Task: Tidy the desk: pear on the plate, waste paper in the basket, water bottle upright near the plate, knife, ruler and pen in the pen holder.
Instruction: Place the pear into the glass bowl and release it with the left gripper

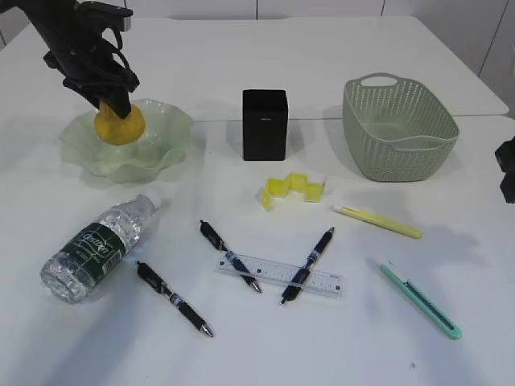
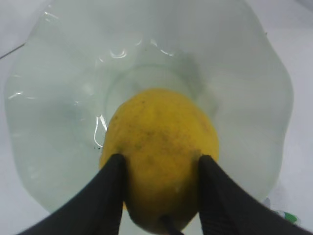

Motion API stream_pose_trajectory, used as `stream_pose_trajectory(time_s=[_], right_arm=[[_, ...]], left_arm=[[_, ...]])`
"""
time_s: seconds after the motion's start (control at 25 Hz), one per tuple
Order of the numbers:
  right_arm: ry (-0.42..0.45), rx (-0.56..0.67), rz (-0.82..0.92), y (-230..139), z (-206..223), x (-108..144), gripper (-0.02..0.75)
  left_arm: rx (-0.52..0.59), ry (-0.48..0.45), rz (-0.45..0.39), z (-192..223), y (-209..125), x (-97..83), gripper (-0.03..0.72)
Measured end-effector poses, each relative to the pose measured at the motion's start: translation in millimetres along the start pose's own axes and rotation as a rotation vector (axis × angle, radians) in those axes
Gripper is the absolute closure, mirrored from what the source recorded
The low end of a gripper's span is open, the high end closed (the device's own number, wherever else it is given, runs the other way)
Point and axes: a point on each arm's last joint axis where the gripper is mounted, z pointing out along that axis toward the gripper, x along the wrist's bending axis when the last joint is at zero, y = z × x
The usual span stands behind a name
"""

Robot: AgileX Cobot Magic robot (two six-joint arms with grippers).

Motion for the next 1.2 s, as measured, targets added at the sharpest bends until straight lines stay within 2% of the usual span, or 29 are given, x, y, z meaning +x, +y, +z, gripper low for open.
stream_pose_trajectory(time_s=[0.44,1.2], right_arm=[[0.0,0.0,0.0,0,0,0,0.288],[0.0,0.0,0.0,0,0,0,0.288]], left_arm=[[0.038,-0.009,-0.004,31,-5,0.9,0.391],[0.036,-0.004,-0.023,39,-8,10.3,0.387]])
